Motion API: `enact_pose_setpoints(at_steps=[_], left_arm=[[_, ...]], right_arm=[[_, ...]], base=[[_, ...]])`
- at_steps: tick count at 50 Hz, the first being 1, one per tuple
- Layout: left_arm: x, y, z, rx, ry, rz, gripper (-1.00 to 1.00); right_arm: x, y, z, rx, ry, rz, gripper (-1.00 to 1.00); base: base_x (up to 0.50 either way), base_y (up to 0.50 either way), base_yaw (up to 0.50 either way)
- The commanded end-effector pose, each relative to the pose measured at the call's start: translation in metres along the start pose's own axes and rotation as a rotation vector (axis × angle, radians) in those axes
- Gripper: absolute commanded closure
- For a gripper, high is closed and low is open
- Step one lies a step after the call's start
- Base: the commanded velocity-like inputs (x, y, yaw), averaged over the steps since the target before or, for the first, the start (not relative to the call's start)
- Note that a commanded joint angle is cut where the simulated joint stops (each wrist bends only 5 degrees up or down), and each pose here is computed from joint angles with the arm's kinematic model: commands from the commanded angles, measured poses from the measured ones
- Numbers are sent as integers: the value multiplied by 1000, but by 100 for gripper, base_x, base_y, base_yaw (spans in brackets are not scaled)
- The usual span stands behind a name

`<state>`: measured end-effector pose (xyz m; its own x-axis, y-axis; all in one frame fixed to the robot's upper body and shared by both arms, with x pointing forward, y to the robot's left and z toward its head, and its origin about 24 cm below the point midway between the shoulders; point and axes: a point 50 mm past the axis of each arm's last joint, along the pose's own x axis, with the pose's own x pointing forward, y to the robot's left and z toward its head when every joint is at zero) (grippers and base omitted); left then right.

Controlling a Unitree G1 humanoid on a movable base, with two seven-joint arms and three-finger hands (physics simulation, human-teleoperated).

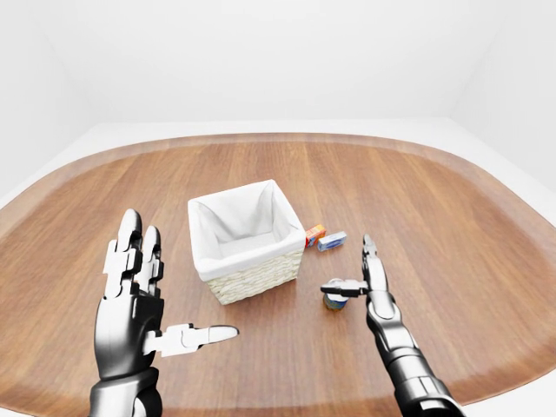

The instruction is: Pick up the alphabet soup and put it in the basket.

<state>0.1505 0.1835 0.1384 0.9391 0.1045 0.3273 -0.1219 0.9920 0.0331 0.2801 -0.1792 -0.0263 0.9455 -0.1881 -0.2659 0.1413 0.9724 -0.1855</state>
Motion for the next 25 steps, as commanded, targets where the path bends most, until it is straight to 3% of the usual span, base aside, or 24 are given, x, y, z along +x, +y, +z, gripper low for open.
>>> enact_pose_setpoints(at_steps=[1, 25], left_arm=[[0, 0, 0, 1, -1, 0, -100], [-2, 3, 4, -4, -8, 4, -100]], right_arm=[[1, 4, -9, -25, 44, 3, -100], [2, 9, -31, -92, 159, 1, -100]], base=[[0, 0, 0], [0, 0, 0]])
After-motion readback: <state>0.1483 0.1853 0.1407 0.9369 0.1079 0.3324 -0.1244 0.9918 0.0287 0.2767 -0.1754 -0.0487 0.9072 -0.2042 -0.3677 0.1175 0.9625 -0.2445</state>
